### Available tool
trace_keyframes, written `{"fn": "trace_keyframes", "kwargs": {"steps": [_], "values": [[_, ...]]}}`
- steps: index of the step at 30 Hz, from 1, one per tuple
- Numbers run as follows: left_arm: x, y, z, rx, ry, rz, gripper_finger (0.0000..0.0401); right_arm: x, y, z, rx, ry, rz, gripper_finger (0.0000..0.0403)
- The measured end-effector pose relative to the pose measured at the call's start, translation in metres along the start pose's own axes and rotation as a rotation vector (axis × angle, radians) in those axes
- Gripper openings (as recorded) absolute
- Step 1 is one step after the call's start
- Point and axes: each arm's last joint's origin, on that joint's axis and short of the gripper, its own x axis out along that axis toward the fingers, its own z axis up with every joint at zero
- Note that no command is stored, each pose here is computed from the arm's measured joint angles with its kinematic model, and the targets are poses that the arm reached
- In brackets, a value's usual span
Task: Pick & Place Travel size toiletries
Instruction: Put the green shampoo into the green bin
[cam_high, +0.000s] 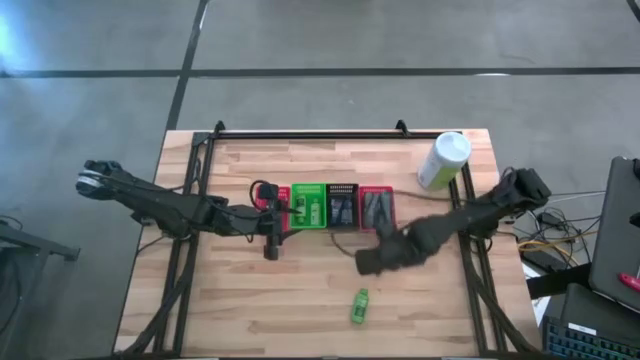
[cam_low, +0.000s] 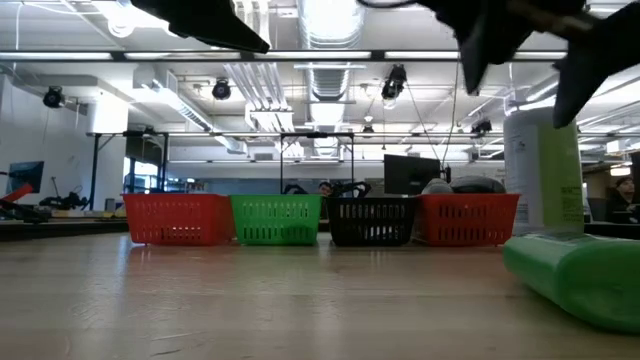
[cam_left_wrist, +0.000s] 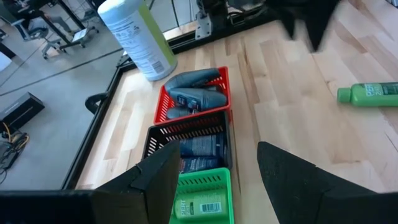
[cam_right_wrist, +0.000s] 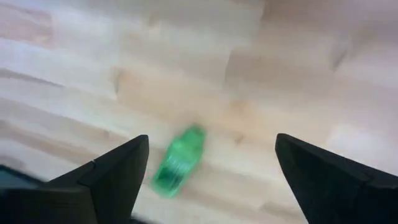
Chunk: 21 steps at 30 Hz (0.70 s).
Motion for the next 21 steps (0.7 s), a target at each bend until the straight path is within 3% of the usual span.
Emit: {"fn": "trace_keyframes", "kwargs": {"steps": [2, 6, 9, 15, 21], "values": [[0.0, 0.0, 0.0, 0.0, -0.001, 0.0, 0.022, 0.009, 0.006, -0.016, 0.09, 0.028, 0.068, 0.035], [0.0, 0.0, 0.001, -0.003, -0.008, 0.001, 0.022, 0.044, 0.022, -0.041, 0.159, 0.061, 0.098, 0.0343], [0.0, 0.0, 0.001, -0.004, -0.009, 0.001, 0.022, 0.063, 0.032, -0.053, 0.144, 0.033, 0.029, 0.0335], [0.0, 0.0, 0.001, -0.003, -0.007, -0.001, 0.022, 0.069, 0.043, -0.066, 0.126, -0.008, -0.162, 0.0325], [0.0, 0.0, 0.001, -0.003, -0.008, -0.01, 0.022, 0.087, 0.056, -0.075, 0.141, 0.04, -0.106, 0.0336]]}}
